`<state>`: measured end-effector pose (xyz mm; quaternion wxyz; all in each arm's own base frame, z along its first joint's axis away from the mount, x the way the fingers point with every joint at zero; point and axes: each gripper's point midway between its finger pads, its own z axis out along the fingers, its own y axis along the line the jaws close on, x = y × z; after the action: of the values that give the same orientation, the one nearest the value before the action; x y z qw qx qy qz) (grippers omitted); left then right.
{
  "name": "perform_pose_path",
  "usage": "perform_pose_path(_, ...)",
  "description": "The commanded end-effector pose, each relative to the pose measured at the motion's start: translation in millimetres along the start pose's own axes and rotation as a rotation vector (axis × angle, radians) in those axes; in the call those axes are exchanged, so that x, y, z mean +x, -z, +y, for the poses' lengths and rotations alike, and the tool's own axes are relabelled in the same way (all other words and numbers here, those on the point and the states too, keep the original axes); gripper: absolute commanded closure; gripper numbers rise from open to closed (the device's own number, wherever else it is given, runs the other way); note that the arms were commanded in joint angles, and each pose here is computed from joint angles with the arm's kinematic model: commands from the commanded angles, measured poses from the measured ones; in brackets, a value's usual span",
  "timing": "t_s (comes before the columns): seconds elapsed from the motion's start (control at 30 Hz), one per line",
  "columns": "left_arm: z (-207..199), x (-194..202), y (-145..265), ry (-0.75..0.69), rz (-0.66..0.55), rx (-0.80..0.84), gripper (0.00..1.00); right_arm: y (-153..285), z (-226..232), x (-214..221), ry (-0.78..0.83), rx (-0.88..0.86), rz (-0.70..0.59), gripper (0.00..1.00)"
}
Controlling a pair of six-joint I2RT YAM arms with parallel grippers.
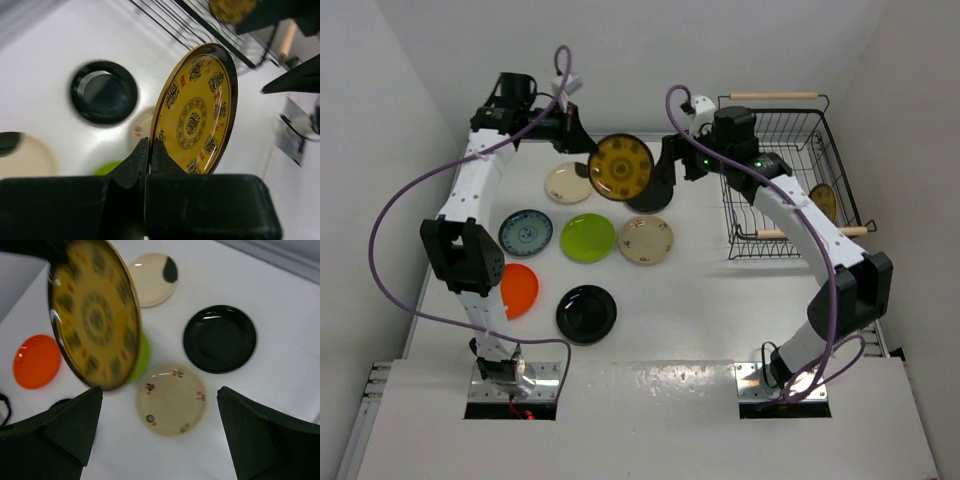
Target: Load the plates into the dish rack
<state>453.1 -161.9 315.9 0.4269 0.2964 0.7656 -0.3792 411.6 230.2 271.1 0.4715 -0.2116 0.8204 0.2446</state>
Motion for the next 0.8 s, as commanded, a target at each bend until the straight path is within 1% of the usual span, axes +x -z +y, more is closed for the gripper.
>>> perform_pose_path(0.0,-24.8,15.0,-12.0,0.004,0.047,0.128,1.0,-19.0,36.8,-17.4,-0.072,-0.149,-0.058,0.04)
perform_pose_path(0.07,-31.7,11.2,-13.8,-0.017,0.047,0.14,1.0,-33.7,44.1,0.1,-0.104,-0.168,-0.009,0.09)
perform_pose_path(0.1,-38.9,7.5,-15.6,-0.029,0.041,0.161,1.0,-36.9,49.0,0.6,-0.116,-0.191,-0.014,0.11)
perform_pose_path(0.13,-44.0,7.5,-17.9,-0.031,0.042,0.178,1.0,-41.9,49.4,11.5,-0.133,-0.195,0.007,0.2)
perform_pose_path(0.2,-47.2,6.7,-17.5,-0.031,0.038,0.196,1.0,-51.6,52.6,17.8,-0.175,-0.22,0.017,0.35)
perform_pose_path(0.23,-47.6,6.7,-17.5,-0.022,0.039,0.196,1.0,-55.0,50.6,21.7,-0.189,-0.219,0.026,0.56)
perform_pose_path(0.33,-33.5,10.0,-18.7,-0.025,0.058,0.116,1.0,-56.5,45.0,14.9,-0.235,-0.221,0.001,0.9)
perform_pose_path(0.37,-18.1,13.5,-18.6,-0.029,0.079,0.029,0.96,-53.4,46.1,12.1,-0.246,-0.223,-0.007,1.0)
perform_pose_path(0.4,-10.0,15.3,-17.9,-0.022,0.091,-0.02,0.84,-46.6,41.2,5.9,-0.254,-0.213,-0.028,1.0)
perform_pose_path(0.43,-1.5,14.1,-16.0,-0.031,0.097,-0.073,0.68,-42.4,32.9,-2.0,-0.256,-0.201,-0.057,1.0)
perform_pose_path(0.47,7.9,16.0,-14.2,-0.033,0.109,-0.127,0.46,-38.9,26.0,-4.6,-0.261,-0.176,-0.069,1.0)
perform_pose_path(0.5,32.2,19.7,-4.5,-0.031,0.131,-0.252,0.09,-24.3,15.0,-19.8,-0.237,-0.132,-0.121,1.0)
perform_pose_path(0.53,40.6,17.1,0.2,-0.032,0.134,-0.311,0.0,-15.2,-0.4,-18.1,-0.22,-0.081,-0.111,1.0)
perform_pose_path(0.57,57.1,14.9,13.4,-0.031,0.133,-0.389,0.0,0.5,-12.0,-38.2,-0.191,-0.008,-0.162,1.0)
perform_pose_path(0.6,77.4,18.3,27.0,-0.019,0.153,-0.51,0.0,19.3,-40.2,-41.7,-0.186,0.119,-0.169,1.0)
perform_pose_path(0.63,87.2,15.3,37.3,-0.022,0.152,-0.569,0.0,28.9,-54.8,-34.8,-0.087,0.192,-0.126,1.0)
perform_pose_path(0.67,101.3,17.3,51.8,-0.01,0.157,-0.635,0.0,53.0,-73.5,-55.1,-0.046,0.312,-0.172,1.0)
perform_pose_path(0.7,115.3,20.1,66.2,0.005,0.171,-0.733,0.0,77.5,-106.3,-52.8,0.003,0.462,-0.148,1.0)
perform_pose_path(0.73,123.3,21.7,75.8,0.009,0.179,-0.785,0.0,98.6,-128.1,-54.3,0.058,0.589,-0.133,1.0)
perform_pose_path(0.77,130.9,27.3,83.7,0.02,0.195,-0.828,0.0,114.3,-142.2,-48.7,0.075,0.662,-0.086,1.0)
